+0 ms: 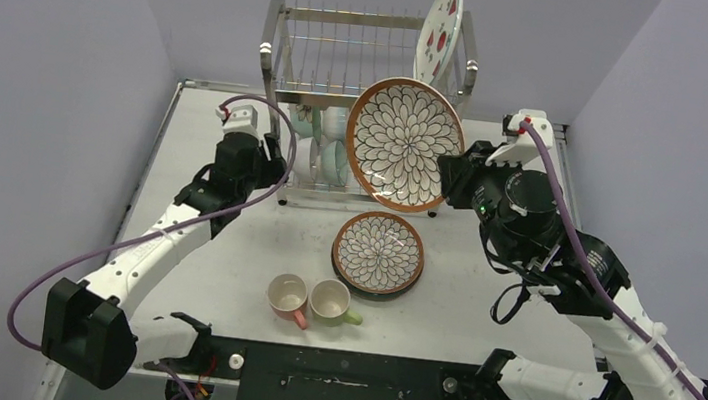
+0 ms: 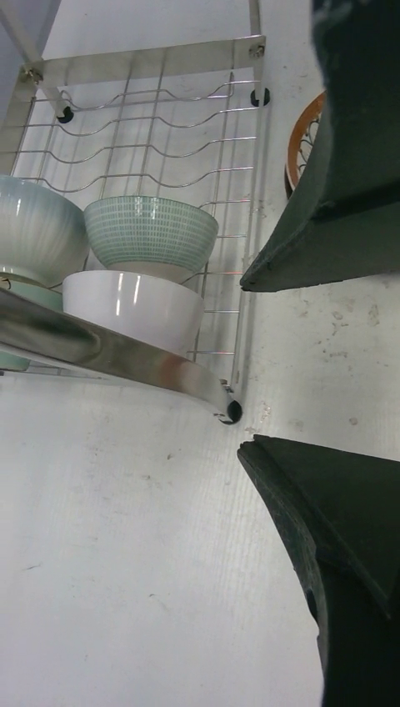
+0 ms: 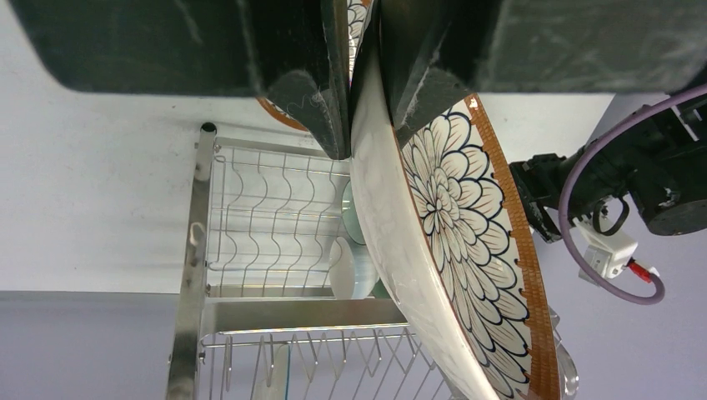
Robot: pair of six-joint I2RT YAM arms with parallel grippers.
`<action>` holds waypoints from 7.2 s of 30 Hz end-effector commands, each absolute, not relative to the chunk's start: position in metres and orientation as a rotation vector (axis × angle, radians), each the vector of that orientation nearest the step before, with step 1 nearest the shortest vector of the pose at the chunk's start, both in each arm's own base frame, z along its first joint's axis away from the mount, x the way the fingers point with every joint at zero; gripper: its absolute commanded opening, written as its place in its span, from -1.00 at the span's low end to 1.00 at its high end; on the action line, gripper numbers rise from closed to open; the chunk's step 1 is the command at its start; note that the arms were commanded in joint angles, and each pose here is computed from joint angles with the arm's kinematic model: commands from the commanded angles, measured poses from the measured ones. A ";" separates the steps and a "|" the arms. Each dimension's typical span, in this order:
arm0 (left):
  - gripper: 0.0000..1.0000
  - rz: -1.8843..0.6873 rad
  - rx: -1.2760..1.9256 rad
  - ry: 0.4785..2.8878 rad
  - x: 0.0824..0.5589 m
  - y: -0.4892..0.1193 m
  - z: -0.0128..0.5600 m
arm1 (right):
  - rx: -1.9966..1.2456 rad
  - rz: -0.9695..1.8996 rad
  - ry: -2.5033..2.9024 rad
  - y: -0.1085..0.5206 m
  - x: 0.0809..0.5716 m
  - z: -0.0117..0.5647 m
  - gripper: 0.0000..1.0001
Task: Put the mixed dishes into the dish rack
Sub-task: Move the dish rack to the center of the board, then insert the plate into the dish rack.
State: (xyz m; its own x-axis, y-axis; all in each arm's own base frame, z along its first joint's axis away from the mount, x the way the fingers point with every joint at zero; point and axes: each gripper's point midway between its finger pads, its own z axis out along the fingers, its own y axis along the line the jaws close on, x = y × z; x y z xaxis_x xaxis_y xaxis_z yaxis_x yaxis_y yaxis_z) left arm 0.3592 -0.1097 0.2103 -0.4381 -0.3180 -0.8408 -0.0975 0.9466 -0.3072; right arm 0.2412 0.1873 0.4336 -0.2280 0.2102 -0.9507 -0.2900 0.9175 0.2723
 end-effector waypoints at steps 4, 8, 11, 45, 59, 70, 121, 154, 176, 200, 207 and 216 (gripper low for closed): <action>0.15 -0.281 -0.374 1.870 0.397 -0.110 0.217 | 0.094 0.641 1.504 0.163 0.225 0.519 -1.00; 0.00 -0.277 -0.389 1.860 0.405 -0.109 0.208 | 0.099 0.648 1.497 0.159 0.222 0.523 -1.00; -0.19 -0.287 -0.383 1.857 0.409 -0.111 0.204 | 0.098 0.650 1.502 0.158 0.221 0.522 -1.00; -1.00 -0.306 -0.342 1.862 0.409 -0.118 0.175 | 0.141 0.635 1.493 0.146 0.219 0.530 -1.00; -1.00 -0.263 -0.366 1.836 0.372 -0.141 0.177 | 0.240 0.508 1.371 0.140 0.246 0.575 -1.00; -1.00 -0.258 -0.404 1.842 0.359 -0.151 0.169 | 0.295 0.330 1.295 0.146 0.277 0.601 -1.00; 0.64 -0.172 -0.008 1.915 0.235 -0.067 0.273 | 0.354 -0.187 1.316 0.208 0.427 0.546 -1.00; 0.64 -0.136 -0.011 1.907 0.229 -0.058 0.266 | 0.304 -0.304 1.371 0.219 0.448 0.517 -1.00; 0.64 -0.132 -0.003 1.909 0.229 -0.058 0.264 | 0.203 -0.332 1.430 0.230 0.448 0.490 -1.00; 0.64 -0.143 0.009 1.915 0.228 -0.061 0.263 | 0.229 -0.193 1.428 0.230 0.409 0.521 0.62; 0.64 -0.143 0.010 1.917 0.228 -0.061 0.263 | 0.232 -0.109 1.433 0.217 0.386 0.533 0.71; 0.64 -0.147 0.013 1.929 0.229 -0.062 0.260 | 0.133 0.069 1.516 0.202 0.347 0.525 0.72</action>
